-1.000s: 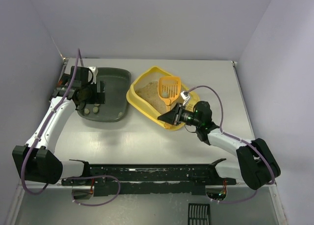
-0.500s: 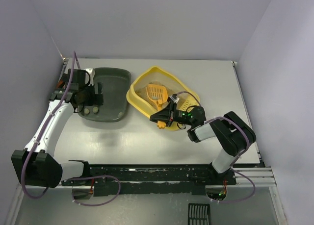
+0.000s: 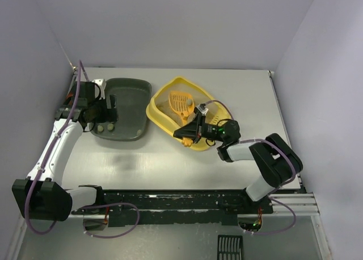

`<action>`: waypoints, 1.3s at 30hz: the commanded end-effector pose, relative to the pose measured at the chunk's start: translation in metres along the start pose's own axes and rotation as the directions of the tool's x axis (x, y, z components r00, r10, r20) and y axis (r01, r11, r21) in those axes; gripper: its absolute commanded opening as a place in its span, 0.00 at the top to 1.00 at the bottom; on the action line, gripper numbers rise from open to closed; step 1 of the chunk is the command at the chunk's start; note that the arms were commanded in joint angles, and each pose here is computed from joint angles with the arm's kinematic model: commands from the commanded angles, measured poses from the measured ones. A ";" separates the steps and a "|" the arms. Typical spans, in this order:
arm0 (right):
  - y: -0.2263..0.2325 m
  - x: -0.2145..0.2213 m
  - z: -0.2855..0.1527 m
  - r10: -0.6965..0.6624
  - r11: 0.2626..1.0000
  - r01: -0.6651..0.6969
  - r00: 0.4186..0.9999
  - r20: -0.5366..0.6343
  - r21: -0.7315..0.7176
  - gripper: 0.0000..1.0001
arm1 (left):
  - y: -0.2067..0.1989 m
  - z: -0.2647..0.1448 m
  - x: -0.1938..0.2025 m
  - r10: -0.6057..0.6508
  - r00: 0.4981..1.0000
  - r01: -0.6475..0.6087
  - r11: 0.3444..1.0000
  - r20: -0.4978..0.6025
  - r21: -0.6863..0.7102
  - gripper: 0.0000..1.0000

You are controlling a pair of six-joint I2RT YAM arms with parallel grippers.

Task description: Clean the litter box

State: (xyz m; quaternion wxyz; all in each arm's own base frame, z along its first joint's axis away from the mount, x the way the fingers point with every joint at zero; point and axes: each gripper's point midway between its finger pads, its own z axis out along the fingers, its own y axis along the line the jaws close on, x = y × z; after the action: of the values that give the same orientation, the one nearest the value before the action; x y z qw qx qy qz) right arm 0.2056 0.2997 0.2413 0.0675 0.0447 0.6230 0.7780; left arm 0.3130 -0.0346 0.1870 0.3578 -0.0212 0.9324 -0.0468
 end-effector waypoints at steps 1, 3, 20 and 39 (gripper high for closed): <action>-0.019 0.002 0.006 -0.207 0.967 0.220 0.972 -0.113 0.126 1.00 | 0.004 -0.004 -0.012 -0.034 0.997 0.035 0.999 0.074 -0.003 0.01; -0.044 -0.013 0.005 -0.259 0.913 0.280 0.960 -0.107 0.298 1.00 | 0.007 -0.009 -0.014 -0.041 0.995 0.042 0.999 0.094 -0.013 0.01; -0.051 -0.039 0.057 -0.299 0.749 0.407 0.912 -0.283 0.522 1.00 | -0.005 -0.111 -0.127 -0.180 0.953 0.176 0.984 0.243 0.039 0.01; -0.167 -0.043 0.109 -0.196 0.067 0.733 0.675 -0.711 0.677 1.00 | 0.052 -0.123 -0.124 -0.221 0.959 0.256 0.945 0.180 -0.203 0.01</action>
State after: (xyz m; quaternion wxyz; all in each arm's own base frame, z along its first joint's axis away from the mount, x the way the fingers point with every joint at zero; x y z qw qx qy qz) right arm 0.2619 0.4648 0.0989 0.0964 -0.2721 0.9142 0.2846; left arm 0.3296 0.0184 0.3618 0.4282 -0.1593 0.8893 -0.0178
